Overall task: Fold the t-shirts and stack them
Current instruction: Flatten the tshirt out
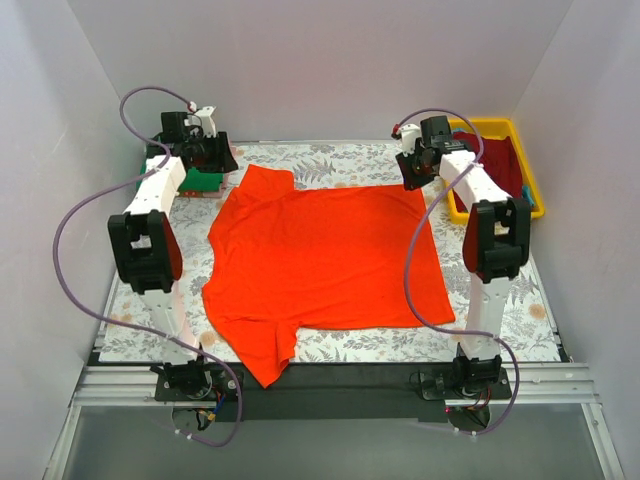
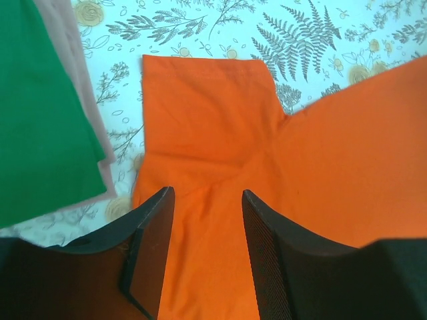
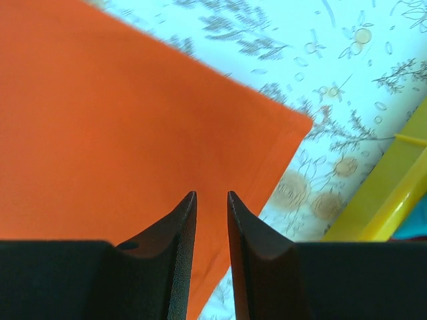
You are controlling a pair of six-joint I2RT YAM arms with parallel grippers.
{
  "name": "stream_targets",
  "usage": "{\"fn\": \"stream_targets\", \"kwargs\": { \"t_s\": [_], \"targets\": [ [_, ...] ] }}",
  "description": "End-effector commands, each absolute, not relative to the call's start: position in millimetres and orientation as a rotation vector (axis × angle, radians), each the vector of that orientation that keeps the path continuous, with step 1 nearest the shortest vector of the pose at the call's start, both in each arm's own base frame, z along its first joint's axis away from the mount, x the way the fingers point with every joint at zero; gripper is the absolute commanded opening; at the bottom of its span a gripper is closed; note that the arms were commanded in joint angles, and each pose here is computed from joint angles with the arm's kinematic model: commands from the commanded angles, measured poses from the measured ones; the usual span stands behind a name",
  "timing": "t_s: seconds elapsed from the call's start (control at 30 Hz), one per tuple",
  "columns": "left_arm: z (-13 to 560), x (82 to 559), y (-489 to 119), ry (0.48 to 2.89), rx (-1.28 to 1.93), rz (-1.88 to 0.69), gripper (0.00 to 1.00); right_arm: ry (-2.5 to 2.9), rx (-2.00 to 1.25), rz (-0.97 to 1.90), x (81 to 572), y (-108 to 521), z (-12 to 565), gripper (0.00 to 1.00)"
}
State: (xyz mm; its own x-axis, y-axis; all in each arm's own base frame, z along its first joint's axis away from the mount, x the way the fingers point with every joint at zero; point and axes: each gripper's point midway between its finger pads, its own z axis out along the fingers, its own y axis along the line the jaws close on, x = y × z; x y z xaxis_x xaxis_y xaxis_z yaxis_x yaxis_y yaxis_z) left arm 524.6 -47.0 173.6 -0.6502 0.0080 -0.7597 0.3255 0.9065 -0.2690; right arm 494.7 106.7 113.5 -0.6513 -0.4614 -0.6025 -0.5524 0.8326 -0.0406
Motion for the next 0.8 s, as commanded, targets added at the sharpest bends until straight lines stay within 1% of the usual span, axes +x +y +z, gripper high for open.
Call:
{"fn": "stream_targets", "kwargs": {
  "t_s": [0.0, 0.17, 0.2, 0.3, 0.4, 0.43, 0.5, 0.57, 0.77],
  "targets": [
    [176, 550, -56, 2.196, 0.172, -0.541, 0.44, 2.338, -0.549, 0.089, 544, 95, 121, 0.32],
    [162, 567, -65, 2.179, 0.176, -0.54, 0.45, 2.293, -0.431, 0.051, 581, 86, 105, 0.33],
    [156, 570, -67, 2.181, 0.18, -0.541, 0.45, 2.29, -0.399, 0.006, 585, 77, 104, 0.34],
    [144, 578, -70, 2.19, 0.195, -0.514, 0.45, 2.287, -0.355, -0.012, 592, 69, 95, 0.34],
    [135, 586, -70, 2.192, 0.202, -0.496, 0.45, 2.297, -0.328, -0.022, 594, 60, 85, 0.35],
    [133, 586, -88, 2.19, 0.239, -0.511, 0.45, 2.303, -0.324, -0.026, 594, 59, 81, 0.36],
    [134, 590, -91, 2.184, 0.249, -0.511, 0.45, 2.307, -0.321, -0.005, 595, 56, 75, 0.37],
    [125, 594, -94, 2.196, 0.245, -0.503, 0.46, 2.325, -0.317, 0.011, 594, 55, 66, 0.41],
    [112, 603, -99, 2.209, 0.24, -0.483, 0.47, 2.368, -0.334, 0.1, 586, 64, 41, 0.41]
  ]
}}
